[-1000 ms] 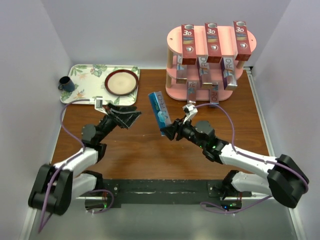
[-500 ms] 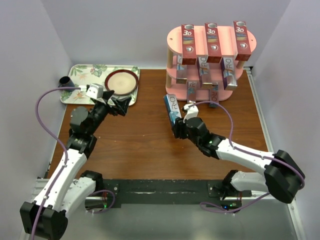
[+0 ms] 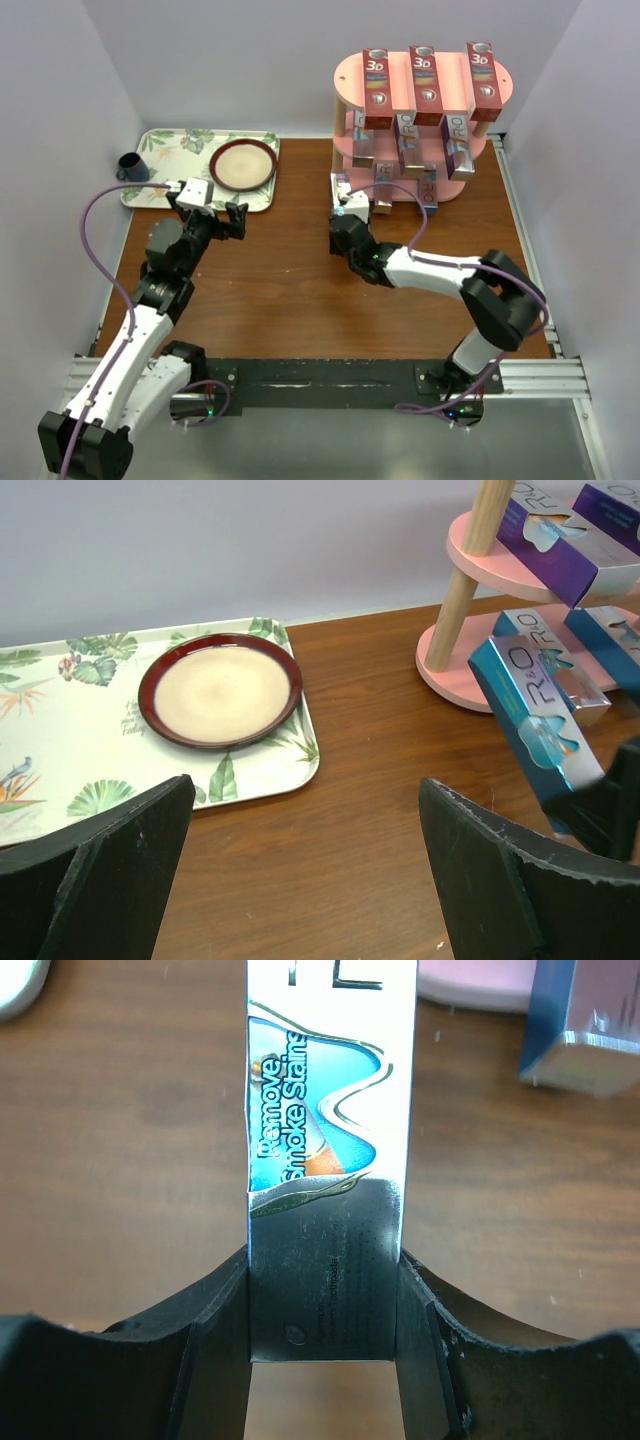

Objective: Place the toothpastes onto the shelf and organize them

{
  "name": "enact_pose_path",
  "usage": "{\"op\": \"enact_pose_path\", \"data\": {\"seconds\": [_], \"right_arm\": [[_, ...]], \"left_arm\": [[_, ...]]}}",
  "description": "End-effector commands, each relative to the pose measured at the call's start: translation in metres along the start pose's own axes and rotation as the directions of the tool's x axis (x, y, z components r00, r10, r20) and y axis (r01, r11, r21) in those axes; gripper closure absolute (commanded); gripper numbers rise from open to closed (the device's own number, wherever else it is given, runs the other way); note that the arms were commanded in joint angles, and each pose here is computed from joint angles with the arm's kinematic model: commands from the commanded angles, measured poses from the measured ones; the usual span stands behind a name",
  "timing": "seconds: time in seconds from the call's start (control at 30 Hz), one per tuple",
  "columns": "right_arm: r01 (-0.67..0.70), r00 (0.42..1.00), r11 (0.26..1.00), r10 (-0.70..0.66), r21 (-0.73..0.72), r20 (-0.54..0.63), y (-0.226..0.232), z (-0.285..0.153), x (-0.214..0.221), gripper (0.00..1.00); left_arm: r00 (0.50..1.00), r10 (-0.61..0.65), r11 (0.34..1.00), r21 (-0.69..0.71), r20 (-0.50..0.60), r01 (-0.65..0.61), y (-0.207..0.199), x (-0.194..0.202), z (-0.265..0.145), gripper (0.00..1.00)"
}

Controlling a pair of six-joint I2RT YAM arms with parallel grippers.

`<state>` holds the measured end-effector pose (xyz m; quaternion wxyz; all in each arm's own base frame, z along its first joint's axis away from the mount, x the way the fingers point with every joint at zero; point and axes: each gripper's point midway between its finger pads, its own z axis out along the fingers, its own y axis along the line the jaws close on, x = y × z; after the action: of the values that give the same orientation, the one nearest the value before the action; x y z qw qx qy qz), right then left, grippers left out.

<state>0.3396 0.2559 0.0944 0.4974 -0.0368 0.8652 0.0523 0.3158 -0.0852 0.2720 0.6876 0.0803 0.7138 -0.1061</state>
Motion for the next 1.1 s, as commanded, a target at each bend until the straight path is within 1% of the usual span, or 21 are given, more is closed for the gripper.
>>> {"op": "enact_pose_path", "data": {"seconds": [0.0,0.03,0.07,0.17,0.2,0.23,0.27,0.43,0.6,0.93,1.07], "right_arm": [[-0.112,0.984,0.985,0.091,0.132,0.153,0.004,0.015,-0.056,0.64],[-0.114,0.984,0.982,0.09,0.152,0.154,0.009,0.024,-0.057,0.64],[-0.117,0.982,0.974,0.085,0.192,0.167,0.004,0.028,-0.06,0.64],[-0.088,0.986,0.962,0.048,0.26,0.158,0.003,0.04,-0.058,0.64],[-0.087,0.986,0.96,0.045,0.267,0.16,0.006,0.043,-0.06,0.64],[-0.082,0.988,0.956,0.041,0.282,0.147,0.008,0.047,-0.059,0.64],[-0.065,0.992,0.952,0.028,0.298,0.126,0.005,0.048,-0.054,0.64],[-0.077,0.993,0.941,0.041,0.33,0.115,-0.004,0.046,-0.043,0.64],[-0.042,0.995,0.926,0.006,0.375,0.096,-0.013,0.046,-0.035,0.64],[0.056,0.99,0.886,-0.108,0.46,0.089,-0.017,0.067,-0.057,0.62],[0.064,0.99,0.872,-0.118,0.486,0.081,-0.022,0.075,-0.063,0.61]], "left_arm": [[0.998,0.057,0.997,-0.052,0.031,-0.055,0.005,-0.009,-0.007,0.0],[0.997,0.069,0.996,-0.059,0.03,-0.067,0.005,-0.009,-0.008,0.0],[0.997,0.075,0.995,-0.067,0.03,-0.073,0.005,-0.008,-0.009,0.0],[0.996,0.081,0.993,-0.085,0.027,-0.079,0.005,-0.008,-0.012,0.0],[0.996,0.081,0.993,-0.085,0.028,-0.079,0.005,-0.008,-0.013,0.0],[0.994,0.108,0.991,-0.088,0.027,-0.105,0.005,-0.009,-0.013,0.0],[0.994,0.11,0.99,-0.088,0.029,-0.107,0.005,-0.009,-0.014,0.0],[0.992,0.12,0.989,-0.092,0.035,-0.116,0.004,-0.011,-0.017,0.0],[0.992,0.122,0.99,-0.08,0.039,-0.119,0.0,-0.012,-0.018,0.0],[0.991,0.126,0.99,-0.073,0.033,-0.123,-0.001,-0.01,-0.018,0.0],[0.991,0.126,0.99,-0.072,0.032,-0.124,-0.002,-0.009,-0.018,0.0]]}}
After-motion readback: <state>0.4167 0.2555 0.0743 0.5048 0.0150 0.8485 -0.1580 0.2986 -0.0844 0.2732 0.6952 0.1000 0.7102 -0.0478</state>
